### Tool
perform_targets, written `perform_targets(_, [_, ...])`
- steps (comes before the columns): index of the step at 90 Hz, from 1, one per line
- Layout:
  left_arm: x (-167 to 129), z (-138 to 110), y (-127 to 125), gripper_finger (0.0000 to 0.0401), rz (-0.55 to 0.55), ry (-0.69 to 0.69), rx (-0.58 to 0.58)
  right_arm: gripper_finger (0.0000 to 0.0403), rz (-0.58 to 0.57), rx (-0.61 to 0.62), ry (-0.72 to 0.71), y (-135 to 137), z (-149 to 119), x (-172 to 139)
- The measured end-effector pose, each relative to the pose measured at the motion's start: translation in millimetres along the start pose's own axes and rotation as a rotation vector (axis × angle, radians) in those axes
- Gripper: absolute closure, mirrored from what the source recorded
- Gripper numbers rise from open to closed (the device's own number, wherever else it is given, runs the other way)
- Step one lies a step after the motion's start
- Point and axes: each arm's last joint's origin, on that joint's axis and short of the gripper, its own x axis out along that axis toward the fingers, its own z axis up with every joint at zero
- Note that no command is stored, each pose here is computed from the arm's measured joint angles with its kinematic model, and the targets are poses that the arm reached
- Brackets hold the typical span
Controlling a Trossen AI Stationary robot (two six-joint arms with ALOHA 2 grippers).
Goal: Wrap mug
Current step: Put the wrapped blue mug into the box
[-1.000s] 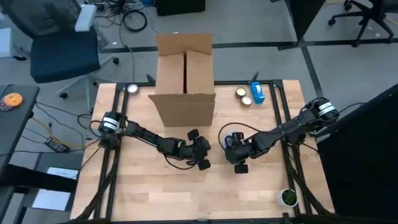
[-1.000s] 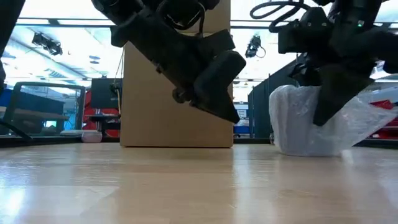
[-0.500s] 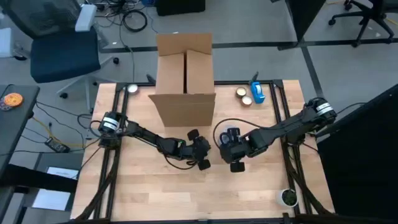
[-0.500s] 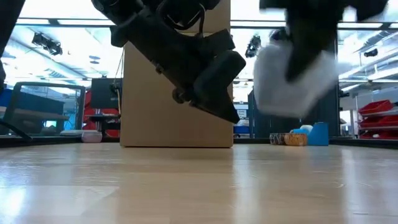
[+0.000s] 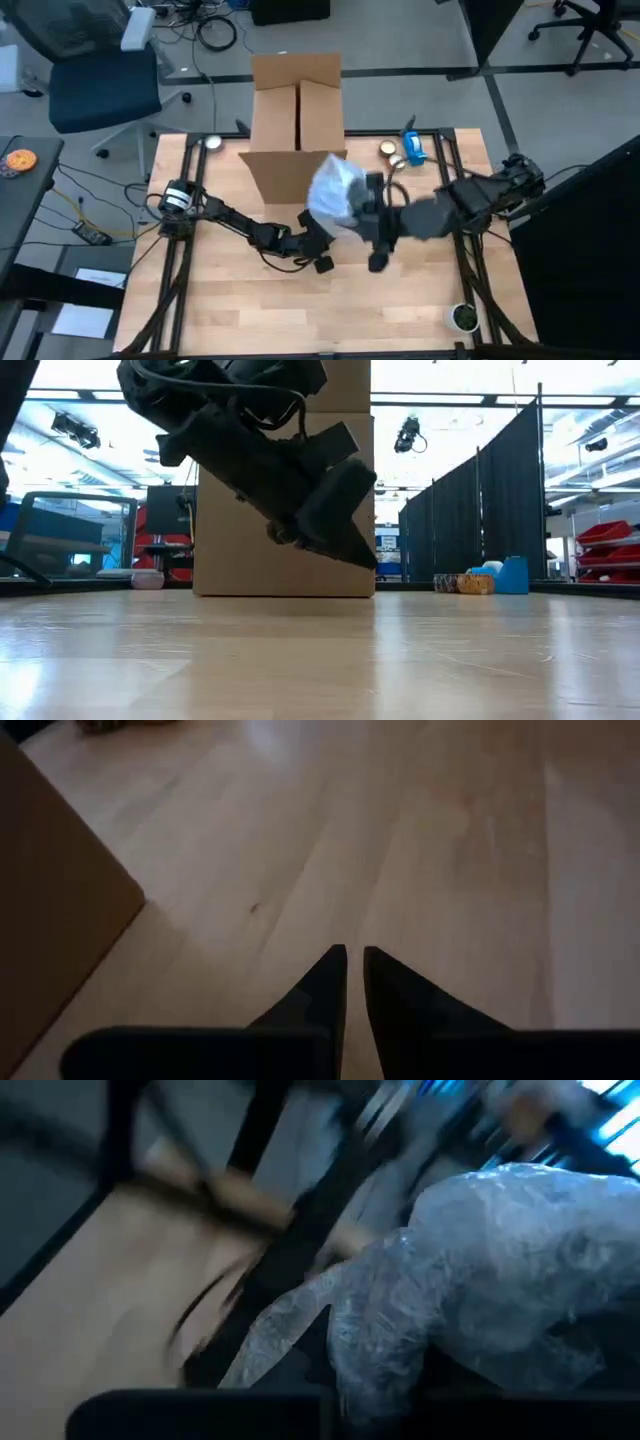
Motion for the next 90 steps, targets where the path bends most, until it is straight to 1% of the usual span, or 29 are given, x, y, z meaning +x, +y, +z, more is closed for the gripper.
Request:
perform_targets(9, [0.7, 3.4, 0.7, 0.0376, 0.000, -0.030, 0.010, 0.0397, -0.108, 0.032, -0.098, -23.9, 7.4, 11.0])
perform_targets(18, [1.8, 5.3, 2.6, 0.0376, 0.004, -0.040, 0.036, 0.0397, -0.242, 0.034, -0.167, -56.0, 8.9, 22.0])
perform_targets(26, [2.7, 6.7, 4.2, 0.0376, 0.007, -0.049, 0.056, 0.0396, -0.350, 0.043, -0.210, -90.2, 3.8, 31.6])
perform_targets(32, [3.1, 7.5, 4.9, 0.0376, 0.011, -0.055, 0.072, 0.0396, -0.384, 0.063, -0.232, -115.9, -5.0, 38.4])
perform_targets(36, [3.1, 8.2, 5.1, 0.0376, 0.017, -0.063, 0.088, 0.0396, -0.381, 0.093, -0.238, -131.9, -13.2, 43.1])
perform_targets(43, [2.9, 12.1, 4.1, 0.0376, 0.012, -0.100, 0.111, 0.0396, -0.361, 0.165, -0.231, -155.2, -31.1, 60.0])
perform_targets(48, [1.9, 15.2, 2.5, 0.0376, 0.007, -0.131, 0.122, 0.0396, -0.339, 0.195, -0.178, -166.0, -47.4, 75.1])
perform_targets(55, [0.4, 17.1, 0.1, 0.0376, 0.001, -0.152, 0.141, 0.0395, -0.325, 0.206, -0.103, -178.7, -70.5, 97.4])
perform_targets(61, [0.1, 16.9, -0.4, 0.0376, -0.002, -0.153, 0.145, 0.0395, -0.340, 0.207, -0.039, -187.6, -88.3, 112.9])
perform_targets(68, [0.4, 17.3, 0.2, 0.0376, 0.000, -0.156, 0.143, 0.0395, -0.334, 0.208, 0.005, -194.4, -105.9, 130.6])
perform_targets(76, [4.8, 13.6, 0.3, 0.0376, 0.015, -0.155, 0.145, 0.0395, -0.276, 0.227, 0.063, -195.9, -127.6, 151.7])
perform_targets(84, [11.7, 4.6, 0.3, 0.0376, 0.033, -0.132, 0.172, 0.0395, -0.202, 0.232, 0.169, -186.7, -147.9, 169.5])
perform_targets(90, [15.2, -0.5, 0.0, 0.0376, 0.040, -0.119, 0.184, 0.0395, -0.151, 0.223, 0.264, -179.4, -157.4, 171.4])
